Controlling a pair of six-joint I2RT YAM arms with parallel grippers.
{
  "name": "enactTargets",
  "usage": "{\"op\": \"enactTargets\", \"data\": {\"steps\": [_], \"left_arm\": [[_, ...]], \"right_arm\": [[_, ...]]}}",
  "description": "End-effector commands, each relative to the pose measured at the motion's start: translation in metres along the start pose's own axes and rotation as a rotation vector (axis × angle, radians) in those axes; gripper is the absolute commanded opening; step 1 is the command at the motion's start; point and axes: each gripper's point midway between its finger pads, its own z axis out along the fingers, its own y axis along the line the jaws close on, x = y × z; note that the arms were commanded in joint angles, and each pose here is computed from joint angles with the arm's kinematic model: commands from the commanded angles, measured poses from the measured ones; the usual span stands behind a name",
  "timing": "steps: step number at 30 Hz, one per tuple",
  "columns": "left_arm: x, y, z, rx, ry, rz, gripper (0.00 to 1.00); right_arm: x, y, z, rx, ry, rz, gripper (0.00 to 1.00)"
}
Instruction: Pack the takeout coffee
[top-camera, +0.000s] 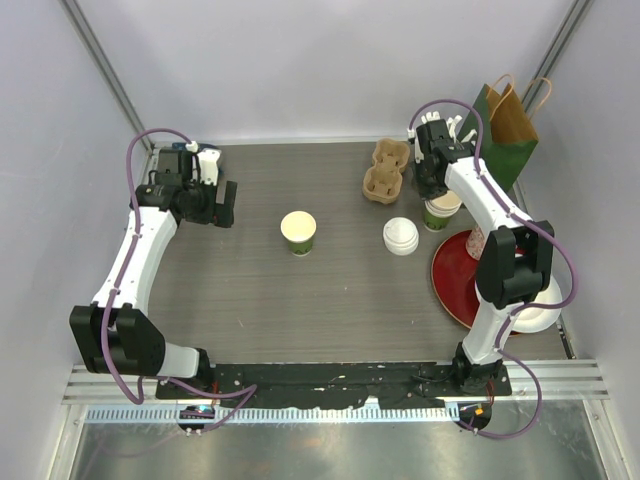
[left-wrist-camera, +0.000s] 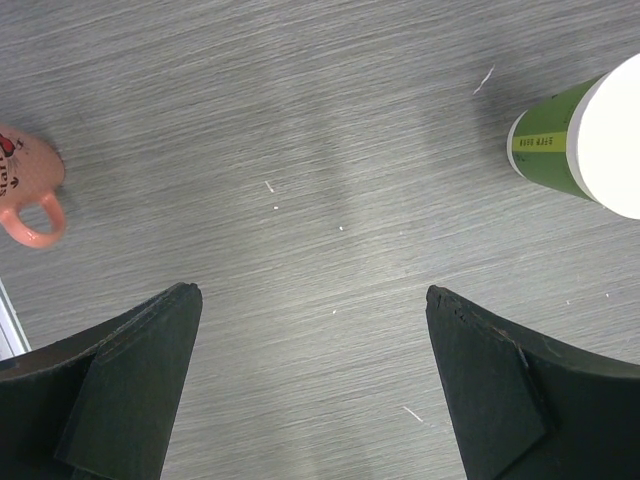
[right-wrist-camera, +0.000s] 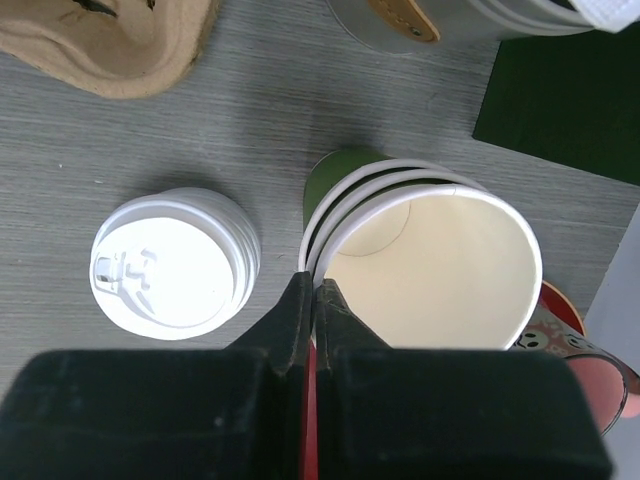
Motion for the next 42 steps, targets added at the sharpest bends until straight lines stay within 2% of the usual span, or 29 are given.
{"op": "enactTargets", "data": {"steps": [1,3,6,8,10,13,19,27,32,36,37,41,42], "left_arm": [[0.000,-0.002,-0.001,0.025,-0.008,0.006,1.00],[0.000,-0.003,0.000,0.028,-0.006,0.006,1.00],[-0.001,-0.003,0.000,0.030,-0.007,0.005,1.00],[0.000,-0.003,0.000,0.030,-0.004,0.006,1.00],[0.000,-0.003,0.000,0.030,-0.004,0.006,1.00],[0.000,-0.003,-0.001,0.030,-0.007,0.008,1.00],[0.000,-0.003,-0.002,0.028,-0.007,0.012,1.00],[-0.002,-0.006,-0.003,0.047,-0.008,0.012,1.00],[-0.003,-0.006,-0.004,0.047,-0.005,0.012,1.00],[-0.004,-0.007,-0.006,0.053,-0.008,0.013,1.00],[-0.003,-0.007,-0.005,0.053,-0.005,0.011,1.00],[-0.002,-0.009,-0.005,0.063,-0.003,0.011,1.00],[-0.001,-0.009,-0.005,0.063,0.000,0.009,1.00]], "right_arm": [[-0.021,-0.012,-0.034,0.024,-0.093,0.036,0.01],[-0.022,-0.015,-0.039,0.032,-0.099,0.035,0.01],[-0.022,-0.016,-0.044,0.034,-0.107,0.039,0.07],[-0.021,-0.017,-0.044,0.039,-0.106,0.040,0.14],[-0.019,-0.018,-0.042,0.045,-0.097,0.035,0.15],[-0.015,-0.019,-0.037,0.055,-0.079,0.030,0.01],[-0.023,-0.031,-0.052,0.111,-0.107,0.041,0.01],[-0.045,-0.058,-0.119,0.183,-0.234,0.025,0.01],[-0.062,-0.056,-0.161,0.201,-0.337,-0.015,0.01],[-0.080,-0.021,-0.197,0.135,-0.442,-0.114,0.01],[-0.085,-0.004,-0.205,0.074,-0.480,-0.147,0.01],[-0.073,0.119,-0.211,-0.227,-0.562,-0.441,0.01],[-0.054,0.139,-0.192,-0.245,-0.519,-0.525,0.01]]}}
